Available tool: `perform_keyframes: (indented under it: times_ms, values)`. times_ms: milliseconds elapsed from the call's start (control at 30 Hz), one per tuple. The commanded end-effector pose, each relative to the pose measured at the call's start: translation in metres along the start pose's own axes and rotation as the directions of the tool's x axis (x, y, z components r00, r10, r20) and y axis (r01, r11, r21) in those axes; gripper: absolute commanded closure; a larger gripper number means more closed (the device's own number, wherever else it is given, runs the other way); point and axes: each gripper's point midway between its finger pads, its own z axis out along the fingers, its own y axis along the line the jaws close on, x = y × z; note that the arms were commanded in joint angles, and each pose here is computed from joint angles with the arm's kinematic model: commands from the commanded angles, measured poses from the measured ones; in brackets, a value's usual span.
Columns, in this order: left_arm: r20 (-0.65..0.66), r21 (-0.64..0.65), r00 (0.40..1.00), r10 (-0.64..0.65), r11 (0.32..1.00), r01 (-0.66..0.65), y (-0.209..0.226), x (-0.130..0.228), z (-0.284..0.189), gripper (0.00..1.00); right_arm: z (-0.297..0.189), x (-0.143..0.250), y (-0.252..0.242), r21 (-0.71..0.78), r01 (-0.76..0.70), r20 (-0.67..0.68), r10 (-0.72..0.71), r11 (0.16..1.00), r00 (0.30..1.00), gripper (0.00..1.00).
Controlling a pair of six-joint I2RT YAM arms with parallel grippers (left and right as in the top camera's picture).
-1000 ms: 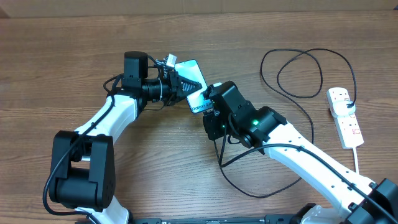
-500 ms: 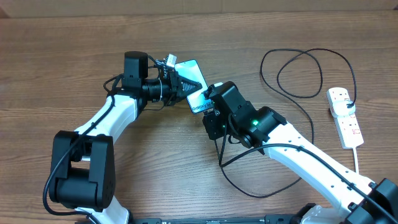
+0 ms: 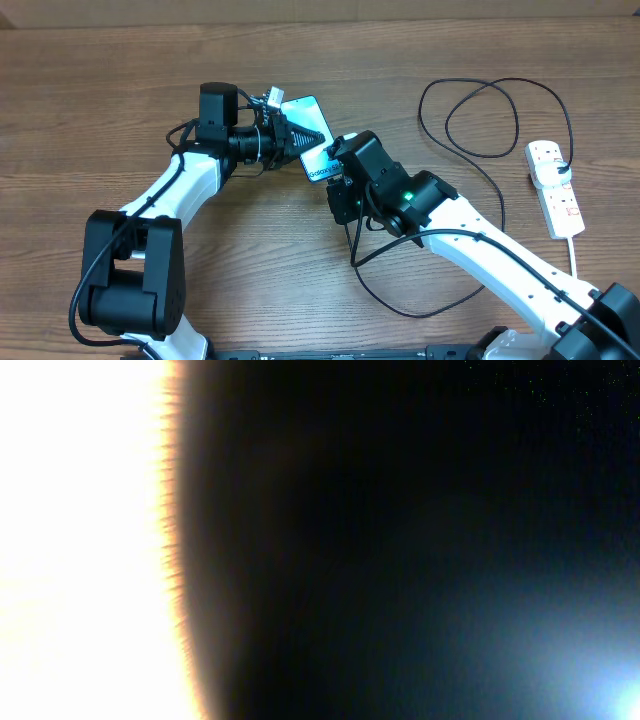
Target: Plug charger to phone and switch on socket
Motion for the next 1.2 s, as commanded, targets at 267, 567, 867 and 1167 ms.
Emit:
perform_keyframes:
  times_ms: [267,567,867,1167]
  values:
    - [-0.093,0.070,0.991,0.094,0.994,-0.087,-0.015,0.023,0.013,0.96,0.008,-0.015,0.003,-0.010,0.010,0.059,-0.009,1.000,0.998,0.96]
    - [-0.139,0.124,0.980,0.140,0.985,-0.123,-0.024,0.034,0.014,0.96,-0.003,-0.035,0.010,-0.020,0.036,0.110,-0.033,0.999,0.993,0.96]
    - [-0.171,0.148,0.974,0.151,0.981,-0.126,-0.026,0.042,0.014,0.96,-0.011,-0.047,0.016,-0.037,0.040,0.139,-0.034,0.999,0.990,0.96]
    - [-0.142,0.110,0.979,0.149,0.985,-0.134,-0.021,0.036,0.017,0.96,-0.016,-0.042,0.023,-0.070,0.042,0.105,-0.034,0.997,0.994,0.96]
